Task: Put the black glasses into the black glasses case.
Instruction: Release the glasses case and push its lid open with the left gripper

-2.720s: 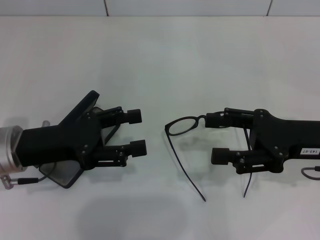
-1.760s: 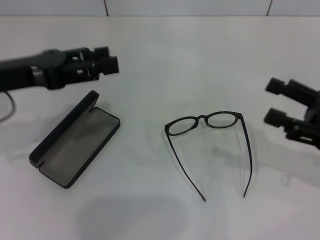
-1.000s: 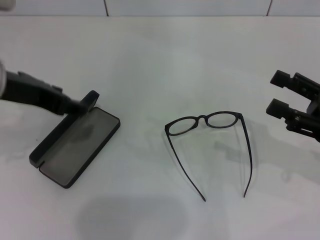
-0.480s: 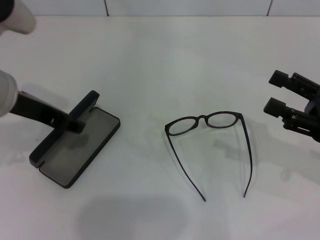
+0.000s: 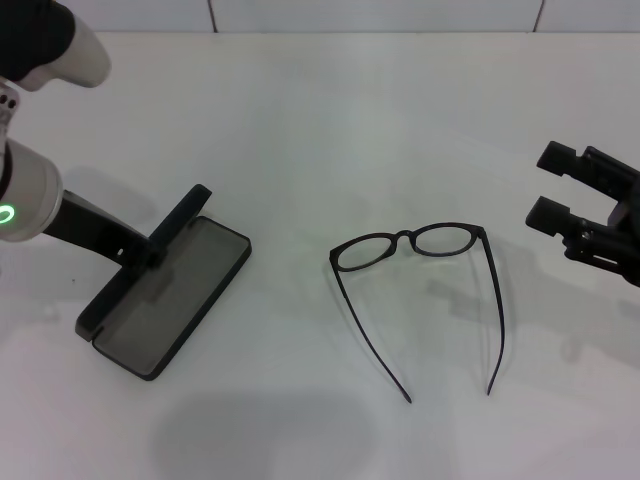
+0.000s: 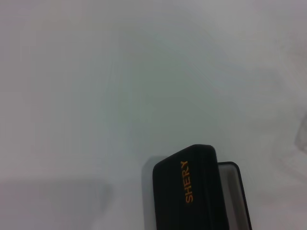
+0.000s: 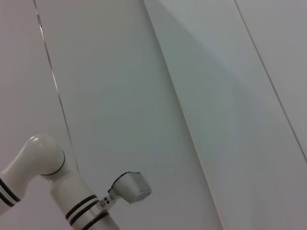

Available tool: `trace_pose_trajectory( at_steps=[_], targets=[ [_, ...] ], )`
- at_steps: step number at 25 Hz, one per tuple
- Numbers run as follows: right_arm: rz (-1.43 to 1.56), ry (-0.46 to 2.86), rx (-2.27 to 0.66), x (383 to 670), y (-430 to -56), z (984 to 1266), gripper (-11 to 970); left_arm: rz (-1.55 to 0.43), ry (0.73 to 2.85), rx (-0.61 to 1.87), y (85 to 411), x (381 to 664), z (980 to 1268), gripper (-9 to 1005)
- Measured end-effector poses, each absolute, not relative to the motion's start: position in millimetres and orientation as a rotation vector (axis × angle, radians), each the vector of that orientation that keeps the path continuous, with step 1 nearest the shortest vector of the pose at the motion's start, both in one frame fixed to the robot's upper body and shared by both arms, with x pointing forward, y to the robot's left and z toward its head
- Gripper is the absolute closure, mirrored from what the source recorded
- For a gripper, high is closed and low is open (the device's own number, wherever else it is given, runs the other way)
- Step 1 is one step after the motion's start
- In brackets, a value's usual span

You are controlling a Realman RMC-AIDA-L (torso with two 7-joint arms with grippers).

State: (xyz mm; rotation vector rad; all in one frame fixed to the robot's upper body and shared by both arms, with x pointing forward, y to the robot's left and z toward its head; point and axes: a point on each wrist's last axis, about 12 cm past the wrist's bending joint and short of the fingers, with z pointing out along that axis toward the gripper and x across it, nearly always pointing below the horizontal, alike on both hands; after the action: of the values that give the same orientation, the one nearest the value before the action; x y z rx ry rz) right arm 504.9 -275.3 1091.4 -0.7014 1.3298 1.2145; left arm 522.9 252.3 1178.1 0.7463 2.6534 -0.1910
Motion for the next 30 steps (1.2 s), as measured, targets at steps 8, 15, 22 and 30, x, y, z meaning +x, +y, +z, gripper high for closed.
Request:
trace_pose_trajectory(
  at_steps=[8,15,22,30],
  targets=[
    [1.215,1.331,-0.694,502,-276,1090,148,-0.132,2.648,0.772,248,525,1177,761],
    [1.222,1.329,-0.691,500,-275,1089,149,-0.107,2.611,0.78,246,525,1180,763],
    [1.224,1.328,-0.688,499,-276,1089,149,-0.068,2.502,0.809,241,524,1204,783],
    [1.226,1.327,-0.679,495,-278,1087,149,-0.059,2.472,0.831,237,526,1211,856]
  ],
)
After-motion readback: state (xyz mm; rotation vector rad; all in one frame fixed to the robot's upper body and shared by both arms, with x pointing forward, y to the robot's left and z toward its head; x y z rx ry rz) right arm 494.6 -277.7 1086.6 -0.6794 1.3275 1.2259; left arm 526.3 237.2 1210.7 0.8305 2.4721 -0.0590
